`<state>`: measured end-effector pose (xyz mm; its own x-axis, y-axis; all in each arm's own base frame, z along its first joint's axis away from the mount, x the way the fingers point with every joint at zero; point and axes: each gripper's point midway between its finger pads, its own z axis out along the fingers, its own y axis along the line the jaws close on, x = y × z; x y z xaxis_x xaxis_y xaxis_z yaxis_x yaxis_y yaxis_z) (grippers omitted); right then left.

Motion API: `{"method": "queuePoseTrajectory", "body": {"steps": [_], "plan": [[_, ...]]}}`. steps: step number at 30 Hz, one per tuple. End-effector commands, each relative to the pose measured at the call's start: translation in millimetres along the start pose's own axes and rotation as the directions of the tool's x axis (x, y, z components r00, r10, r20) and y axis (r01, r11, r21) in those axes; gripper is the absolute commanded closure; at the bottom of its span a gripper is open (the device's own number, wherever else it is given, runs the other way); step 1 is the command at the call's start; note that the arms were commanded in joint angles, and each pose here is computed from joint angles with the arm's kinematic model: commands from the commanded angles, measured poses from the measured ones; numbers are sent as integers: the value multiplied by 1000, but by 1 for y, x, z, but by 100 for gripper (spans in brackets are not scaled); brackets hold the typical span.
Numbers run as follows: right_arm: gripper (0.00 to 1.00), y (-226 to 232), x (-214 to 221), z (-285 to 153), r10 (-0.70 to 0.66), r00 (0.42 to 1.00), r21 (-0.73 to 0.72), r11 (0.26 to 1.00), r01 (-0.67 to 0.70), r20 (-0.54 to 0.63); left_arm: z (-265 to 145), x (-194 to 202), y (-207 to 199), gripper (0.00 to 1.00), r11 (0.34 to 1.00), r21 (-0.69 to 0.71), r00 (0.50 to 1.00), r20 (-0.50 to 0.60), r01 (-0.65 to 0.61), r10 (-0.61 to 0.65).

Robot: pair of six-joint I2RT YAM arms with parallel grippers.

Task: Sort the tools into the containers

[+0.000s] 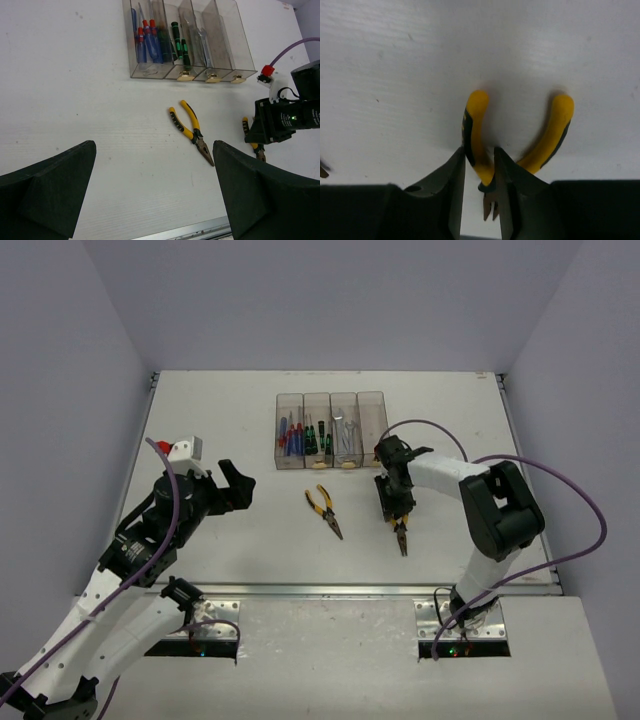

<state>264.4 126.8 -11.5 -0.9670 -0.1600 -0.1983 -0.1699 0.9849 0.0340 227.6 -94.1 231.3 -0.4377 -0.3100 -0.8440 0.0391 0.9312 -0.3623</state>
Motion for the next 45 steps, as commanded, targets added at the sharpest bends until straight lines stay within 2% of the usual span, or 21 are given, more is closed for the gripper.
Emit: {"method": "queuePoseTrajectory", "body": {"steps": [1, 5, 10, 12, 15, 17, 19, 21, 23, 28, 33, 38, 45], "plan": [[81, -3, -16, 9, -7, 1000, 59, 998, 6, 22, 1, -10, -6, 0, 1000, 27, 999, 42, 7, -9], [100, -1, -19, -3, -40, 998, 105, 994, 34, 49, 2, -10, -6, 0, 1000, 28, 999, 39, 5, -6], [100, 26, -46, -49, -90, 975, 42, 996, 83, 201, 2, -9, -6, 0, 1000, 28, 999, 36, 5, -6], [100, 32, -71, -74, -99, 954, 34, 995, 93, 282, 3, -9, -6, 0, 1000, 25, 999, 35, 4, -5], [100, 38, -104, -100, -144, 930, 50, 990, 135, 337, 3, -8, -5, 0, 1000, 22, 999, 34, 4, -4], [100, 39, -117, -103, -193, 922, 76, 981, 178, 335, 3, -8, -5, 0, 1000, 21, 999, 34, 4, -4], [100, 46, -149, -119, -241, 886, 88, 971, 224, 397, 4, -8, -5, 0, 1000, 18, 999, 32, 3, -3], [100, 54, -180, -117, -294, 856, 109, 955, 275, 425, 5, -7, -4, 0, 1000, 15, 1000, 26, 1, -2], [100, 54, -220, -129, -316, 816, 154, 949, 276, 484, 6, -7, -4, 0, 1000, 13, 1000, 25, 1, -1], [100, 45, -279, -123, -383, 759, 189, 923, 335, 526, 6, -7, -4, 0, 1000, 14, 1000, 25, 2, -3], [100, 38, -315, -115, -454, 710, 240, 890, 388, 538, 7, -5, -5, 0, 1000, 16, 1000, 15, -1, 1], [100, 34, -323, -100, -450, 690, 170, 884, 436, 568, 7, -5, -5, 0, 1000, 15, 1000, 17, -1, 0], [100, 41, -308, -90, -440, 677, 33, 851, 524, 589, 8, -4, -5, 0, 1000, 12, 1000, 13, -4, 4]]}}
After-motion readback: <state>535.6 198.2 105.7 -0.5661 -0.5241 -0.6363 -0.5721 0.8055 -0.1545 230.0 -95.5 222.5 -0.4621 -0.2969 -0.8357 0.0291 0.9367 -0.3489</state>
